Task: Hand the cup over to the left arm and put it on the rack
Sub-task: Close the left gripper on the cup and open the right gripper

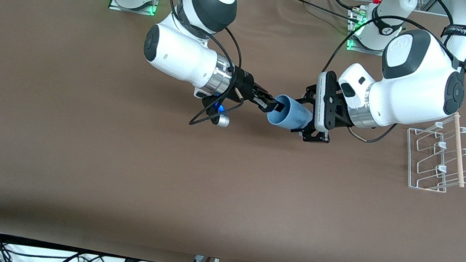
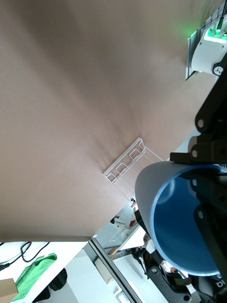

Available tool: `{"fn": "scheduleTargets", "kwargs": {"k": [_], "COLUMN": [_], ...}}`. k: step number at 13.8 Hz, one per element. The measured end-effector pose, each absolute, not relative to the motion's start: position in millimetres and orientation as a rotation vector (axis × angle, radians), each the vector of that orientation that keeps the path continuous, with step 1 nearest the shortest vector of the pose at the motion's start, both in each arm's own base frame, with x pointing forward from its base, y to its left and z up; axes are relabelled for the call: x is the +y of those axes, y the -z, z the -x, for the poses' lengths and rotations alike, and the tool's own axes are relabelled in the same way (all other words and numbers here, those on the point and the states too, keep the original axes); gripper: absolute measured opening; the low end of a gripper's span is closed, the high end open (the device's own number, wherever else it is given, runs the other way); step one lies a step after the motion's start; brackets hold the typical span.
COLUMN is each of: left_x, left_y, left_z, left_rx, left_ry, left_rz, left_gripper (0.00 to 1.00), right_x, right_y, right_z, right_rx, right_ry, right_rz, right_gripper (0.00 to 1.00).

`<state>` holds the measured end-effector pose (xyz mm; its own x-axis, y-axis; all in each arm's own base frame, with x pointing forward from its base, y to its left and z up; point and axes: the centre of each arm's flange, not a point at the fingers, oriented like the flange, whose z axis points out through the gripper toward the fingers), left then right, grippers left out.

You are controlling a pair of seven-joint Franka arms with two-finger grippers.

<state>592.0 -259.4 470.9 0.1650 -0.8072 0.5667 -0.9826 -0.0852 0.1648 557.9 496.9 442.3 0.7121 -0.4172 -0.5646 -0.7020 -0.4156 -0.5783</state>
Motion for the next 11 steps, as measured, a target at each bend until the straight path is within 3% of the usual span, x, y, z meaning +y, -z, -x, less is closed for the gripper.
{"fn": "scheduleTargets", "kwargs": {"k": [4,8,9,11], "left_x": [-254.1,-229.6,-218.0,-192.8], "left_y": [-468.6,-468.2,-468.1,-469.7], "left_z": [-591.6,-592.1,-592.5,-591.9], "left_rx": [-1.681,-1.683,-1.707,-1.769], "left_ry": [-0.425,-0.342,-0.303,-0.199], "left_rz": [-1.935,-1.934,-1.948,-1.976], "left_gripper": [0.78,0.78,0.78,0.78], "right_x": [462.3,372.8,343.5,283.2], "right_y": [-463.5,-495.3,-499.8,-508.0], "right_z": [-587.6,-625.3,-633.8,-647.7], "right_rx": [0.867,0.858,0.865,0.904], "right_ry": [-0.404,-0.408,-0.386,-0.317], "right_rz": [2.044,2.154,2.215,2.344], "right_gripper": [0.52,0.94,0.99,0.99]}}
